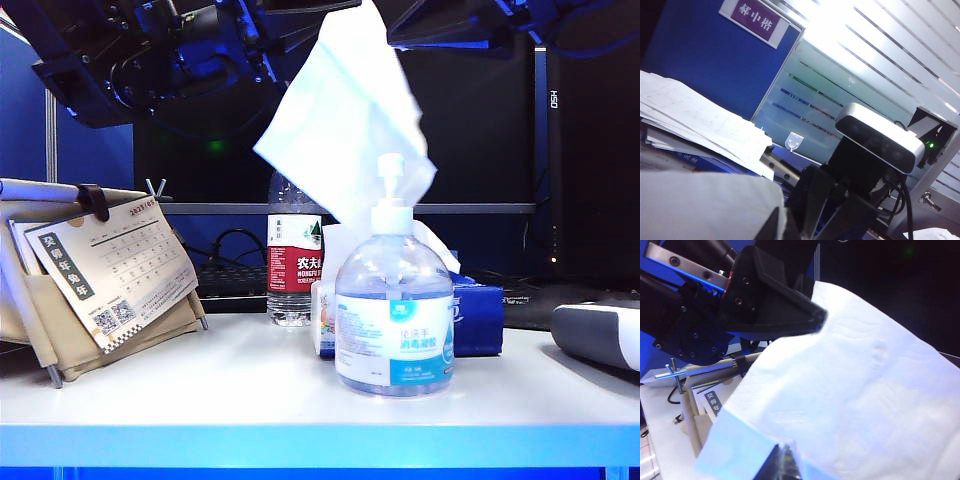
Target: Pull out a tissue from the tissue dispenser, then press the switch of the alcohol sanitizer bottle to drop some sanitizer on the paper tissue, and finally place the treated tissue on the table.
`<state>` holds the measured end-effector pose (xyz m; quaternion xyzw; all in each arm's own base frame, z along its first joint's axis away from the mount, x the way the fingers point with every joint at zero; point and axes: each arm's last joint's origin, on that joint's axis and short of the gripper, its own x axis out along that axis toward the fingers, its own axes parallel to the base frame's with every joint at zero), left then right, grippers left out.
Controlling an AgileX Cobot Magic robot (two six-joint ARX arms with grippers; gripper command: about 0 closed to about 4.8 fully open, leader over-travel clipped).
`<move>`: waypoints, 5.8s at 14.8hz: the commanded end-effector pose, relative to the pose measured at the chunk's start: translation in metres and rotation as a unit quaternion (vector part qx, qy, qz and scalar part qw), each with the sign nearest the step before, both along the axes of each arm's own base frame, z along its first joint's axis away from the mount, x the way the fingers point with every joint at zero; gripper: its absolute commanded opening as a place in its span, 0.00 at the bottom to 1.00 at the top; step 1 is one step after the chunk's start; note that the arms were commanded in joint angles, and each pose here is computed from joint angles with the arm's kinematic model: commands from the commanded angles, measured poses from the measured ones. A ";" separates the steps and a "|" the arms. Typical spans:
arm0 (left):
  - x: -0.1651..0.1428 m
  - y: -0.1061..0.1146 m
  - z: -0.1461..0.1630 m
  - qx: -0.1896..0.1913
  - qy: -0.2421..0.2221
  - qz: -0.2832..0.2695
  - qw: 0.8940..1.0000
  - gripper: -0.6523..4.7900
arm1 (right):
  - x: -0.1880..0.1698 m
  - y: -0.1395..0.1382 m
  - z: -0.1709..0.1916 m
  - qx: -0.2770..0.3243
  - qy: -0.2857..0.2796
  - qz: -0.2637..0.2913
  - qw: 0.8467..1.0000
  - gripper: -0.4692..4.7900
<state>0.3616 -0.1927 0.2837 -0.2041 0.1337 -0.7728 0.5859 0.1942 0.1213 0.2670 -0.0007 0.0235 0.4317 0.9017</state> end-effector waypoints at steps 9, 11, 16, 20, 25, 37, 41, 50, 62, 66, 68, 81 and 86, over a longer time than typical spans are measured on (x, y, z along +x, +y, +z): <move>-0.002 0.001 0.006 -0.002 -0.017 -0.008 1.000 0.11 | 0.009 0.005 -0.024 -0.043 0.055 -0.004 0.998 0.08; -0.002 0.001 0.006 -0.003 -0.016 -0.007 1.000 0.11 | 0.018 0.012 -0.066 -0.065 0.155 0.015 0.986 0.08; -0.002 0.001 0.007 -0.004 -0.017 -0.006 1.000 0.11 | 0.013 0.010 -0.048 -0.015 0.107 0.040 0.993 0.08; 0.003 0.010 0.007 -0.004 -0.015 0.007 1.000 0.11 | -0.019 -0.014 0.009 0.009 -0.042 -0.064 0.997 0.08; 0.012 0.040 0.008 0.030 -0.006 0.009 0.999 0.11 | -0.040 -0.031 0.006 -0.059 -0.001 -0.123 0.991 0.08; -0.038 0.081 0.073 0.029 -0.110 0.024 0.993 0.11 | -0.083 -0.057 -0.003 -0.044 0.065 -0.165 0.983 0.08; -0.067 0.104 0.054 0.013 -0.115 0.072 0.991 0.11 | -0.103 -0.069 -0.009 -0.005 0.053 -0.183 0.982 0.08; -0.147 0.164 0.021 0.033 -0.111 0.165 0.979 0.11 | -0.121 -0.084 -0.012 0.049 0.090 -0.257 0.961 0.08; -0.245 0.172 -0.080 -0.003 -0.059 0.275 0.960 0.11 | -0.135 -0.092 -0.047 0.101 0.155 -0.270 0.945 0.08; -0.253 0.171 -0.075 0.010 -0.040 0.237 0.971 0.11 | -0.135 -0.092 -0.047 0.116 0.161 -0.268 0.943 0.08; -0.271 0.170 -0.061 -0.019 -0.083 0.246 0.965 0.11 | -0.135 -0.092 -0.047 0.117 0.161 -0.267 0.943 0.08; -0.345 0.165 -0.048 0.006 -0.203 0.183 0.962 0.19 | -0.136 -0.091 -0.052 0.119 0.199 -0.246 0.941 0.08; -0.345 0.165 -0.048 0.009 -0.204 0.181 0.962 0.19 | -0.136 -0.091 -0.052 0.119 0.199 -0.246 0.941 0.08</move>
